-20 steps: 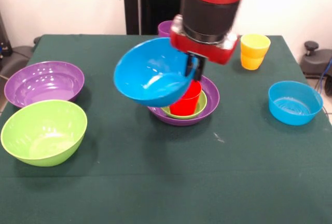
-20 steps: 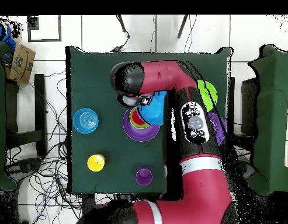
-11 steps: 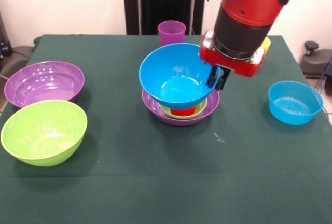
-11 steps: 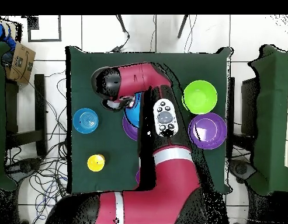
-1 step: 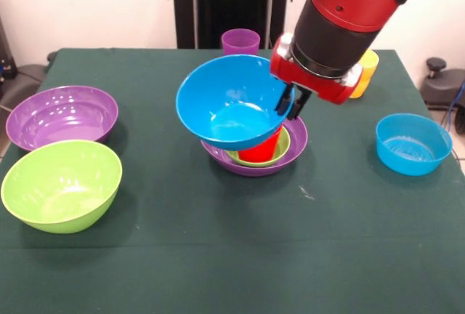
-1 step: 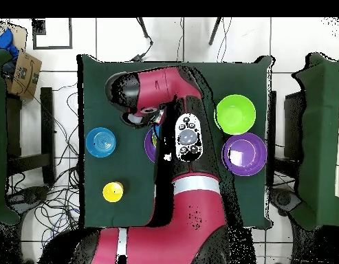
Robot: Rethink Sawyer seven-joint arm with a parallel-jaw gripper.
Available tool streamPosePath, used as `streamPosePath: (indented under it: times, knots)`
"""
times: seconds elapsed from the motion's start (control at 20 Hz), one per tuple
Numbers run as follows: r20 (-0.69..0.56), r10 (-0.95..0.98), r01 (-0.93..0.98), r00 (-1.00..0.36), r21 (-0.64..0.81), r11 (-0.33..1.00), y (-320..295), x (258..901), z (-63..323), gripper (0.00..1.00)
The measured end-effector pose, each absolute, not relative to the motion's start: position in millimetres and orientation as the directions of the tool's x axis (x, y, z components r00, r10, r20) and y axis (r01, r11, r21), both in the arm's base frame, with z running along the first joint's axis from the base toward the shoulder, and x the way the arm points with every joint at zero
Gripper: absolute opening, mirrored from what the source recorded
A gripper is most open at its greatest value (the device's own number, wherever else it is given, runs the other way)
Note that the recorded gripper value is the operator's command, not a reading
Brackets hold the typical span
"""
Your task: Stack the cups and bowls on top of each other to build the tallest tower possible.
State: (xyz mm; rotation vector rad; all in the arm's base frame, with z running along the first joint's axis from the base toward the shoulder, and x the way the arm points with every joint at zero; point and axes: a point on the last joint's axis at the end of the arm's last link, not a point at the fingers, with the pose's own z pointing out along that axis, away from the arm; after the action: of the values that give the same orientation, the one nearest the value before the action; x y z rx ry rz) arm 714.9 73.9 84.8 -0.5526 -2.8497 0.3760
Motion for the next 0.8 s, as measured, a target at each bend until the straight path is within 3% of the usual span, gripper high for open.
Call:
streamPosePath:
  times: [0.45, 0.8]
  knots:
    - [0.149, 0.432, 0.383, -0.889, -0.275, 0.882, 63.7, 724.3, 88.5, 0.0]
    - [0.059, 0.454, 0.435, -0.889, -0.2, 0.878, 62.8, 727.4, 72.4, 0.0]
